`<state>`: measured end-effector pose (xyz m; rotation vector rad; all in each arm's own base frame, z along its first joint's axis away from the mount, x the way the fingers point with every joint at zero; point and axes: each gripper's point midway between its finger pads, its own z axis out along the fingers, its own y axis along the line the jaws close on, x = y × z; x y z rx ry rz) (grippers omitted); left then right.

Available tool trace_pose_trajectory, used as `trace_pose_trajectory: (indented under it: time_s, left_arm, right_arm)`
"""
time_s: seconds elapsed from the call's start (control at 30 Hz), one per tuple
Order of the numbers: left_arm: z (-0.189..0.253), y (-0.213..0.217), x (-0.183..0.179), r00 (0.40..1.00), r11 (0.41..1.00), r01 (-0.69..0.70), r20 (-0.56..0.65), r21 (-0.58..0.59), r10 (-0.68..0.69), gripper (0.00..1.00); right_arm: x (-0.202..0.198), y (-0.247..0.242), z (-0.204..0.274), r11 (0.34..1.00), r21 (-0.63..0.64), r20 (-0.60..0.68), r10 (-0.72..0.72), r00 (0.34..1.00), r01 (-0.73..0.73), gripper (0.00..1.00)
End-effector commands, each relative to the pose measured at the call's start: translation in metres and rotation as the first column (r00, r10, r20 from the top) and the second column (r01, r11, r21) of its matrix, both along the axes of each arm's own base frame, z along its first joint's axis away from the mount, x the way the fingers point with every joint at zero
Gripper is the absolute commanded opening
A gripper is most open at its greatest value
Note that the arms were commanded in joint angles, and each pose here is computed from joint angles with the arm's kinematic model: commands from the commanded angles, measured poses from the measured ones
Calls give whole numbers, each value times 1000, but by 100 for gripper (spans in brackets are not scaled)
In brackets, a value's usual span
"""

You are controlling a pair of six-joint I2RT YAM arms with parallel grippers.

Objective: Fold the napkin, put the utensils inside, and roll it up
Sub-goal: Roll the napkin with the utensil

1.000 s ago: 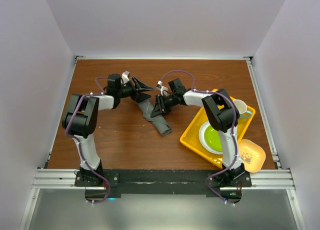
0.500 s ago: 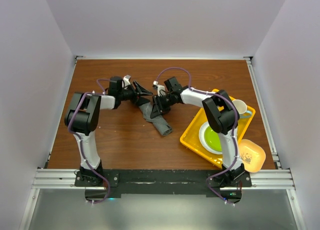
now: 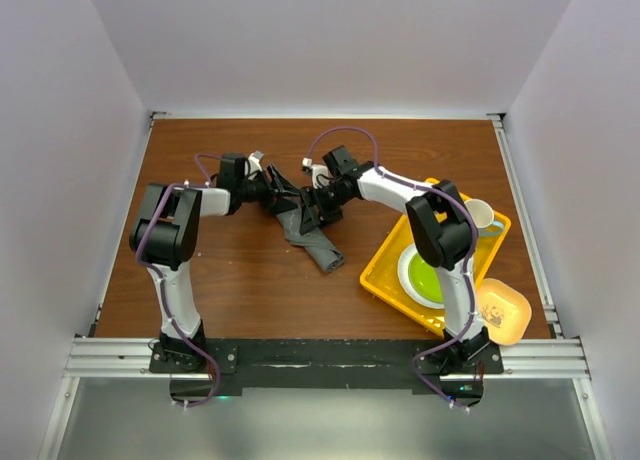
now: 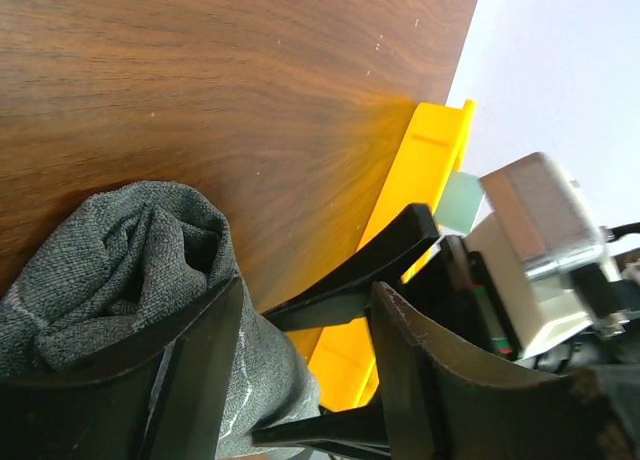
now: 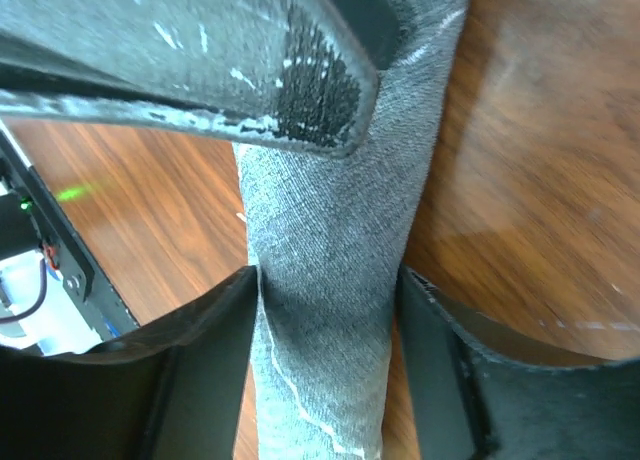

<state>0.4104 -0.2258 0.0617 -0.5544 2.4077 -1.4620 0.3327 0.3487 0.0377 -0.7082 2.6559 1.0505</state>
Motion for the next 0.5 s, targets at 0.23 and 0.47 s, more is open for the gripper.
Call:
trace_pose_trajectory:
  time_s: [0.23,0.47]
  left_arm:
    - [1,5,7,1000,1000,1,23,16,-1,59]
    - [6,3,11,1000,1000,-5,24,-6,5,59]
  right_arm:
    - [23,0,73,1000,-10,118,8,993,-7,66]
    - [-8,5,55,997,78,-11,24,1000,-23,28]
